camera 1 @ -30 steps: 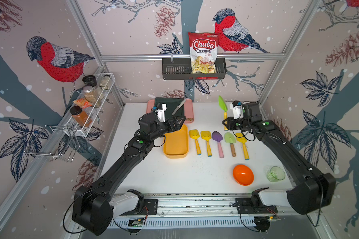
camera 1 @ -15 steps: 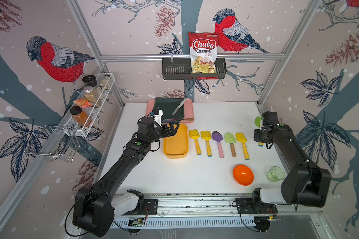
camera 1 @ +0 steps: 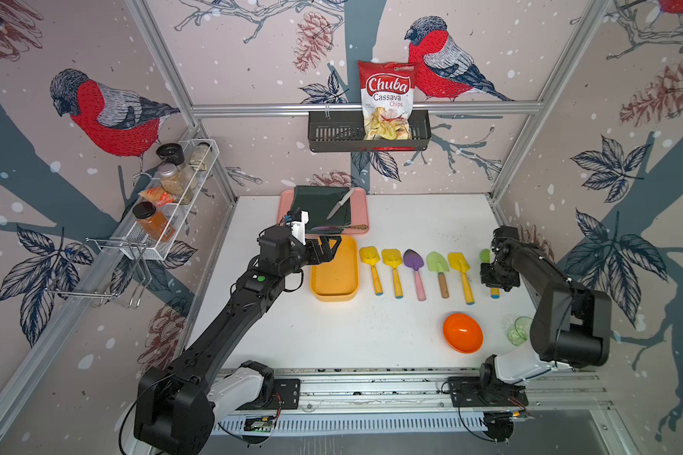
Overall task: Take the shovel out of the storage box
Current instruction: Place the shovel at the center of the board.
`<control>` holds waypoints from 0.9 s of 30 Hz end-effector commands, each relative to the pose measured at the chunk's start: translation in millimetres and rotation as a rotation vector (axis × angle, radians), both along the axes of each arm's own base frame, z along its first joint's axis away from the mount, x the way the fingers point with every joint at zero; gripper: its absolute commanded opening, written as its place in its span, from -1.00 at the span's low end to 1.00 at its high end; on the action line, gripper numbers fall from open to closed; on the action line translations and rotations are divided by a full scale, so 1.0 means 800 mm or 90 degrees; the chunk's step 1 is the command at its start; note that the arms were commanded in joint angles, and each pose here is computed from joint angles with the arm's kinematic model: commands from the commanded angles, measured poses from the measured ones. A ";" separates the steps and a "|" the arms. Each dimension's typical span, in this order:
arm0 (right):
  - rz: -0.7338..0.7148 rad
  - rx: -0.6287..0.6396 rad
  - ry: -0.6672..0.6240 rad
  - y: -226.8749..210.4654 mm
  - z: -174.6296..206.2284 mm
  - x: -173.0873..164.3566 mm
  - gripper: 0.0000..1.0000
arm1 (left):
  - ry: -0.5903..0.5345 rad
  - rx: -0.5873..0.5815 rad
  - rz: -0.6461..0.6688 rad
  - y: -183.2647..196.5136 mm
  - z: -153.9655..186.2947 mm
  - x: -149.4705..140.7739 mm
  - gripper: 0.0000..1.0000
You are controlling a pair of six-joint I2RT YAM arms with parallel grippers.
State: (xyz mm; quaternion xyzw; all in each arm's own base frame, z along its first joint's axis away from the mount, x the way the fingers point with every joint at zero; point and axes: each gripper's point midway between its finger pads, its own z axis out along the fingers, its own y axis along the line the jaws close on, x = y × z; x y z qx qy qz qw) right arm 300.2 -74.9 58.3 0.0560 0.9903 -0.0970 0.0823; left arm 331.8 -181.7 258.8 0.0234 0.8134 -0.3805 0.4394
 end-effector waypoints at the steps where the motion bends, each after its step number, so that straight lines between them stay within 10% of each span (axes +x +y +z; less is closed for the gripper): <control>1: 0.021 0.010 0.007 0.009 -0.009 0.008 -0.72 | -0.022 0.006 -0.002 0.001 0.006 0.002 0.97; 27: 0.003 -0.024 0.049 0.004 -0.033 0.000 -0.19 | -0.018 0.023 0.009 0.005 -0.003 0.005 0.97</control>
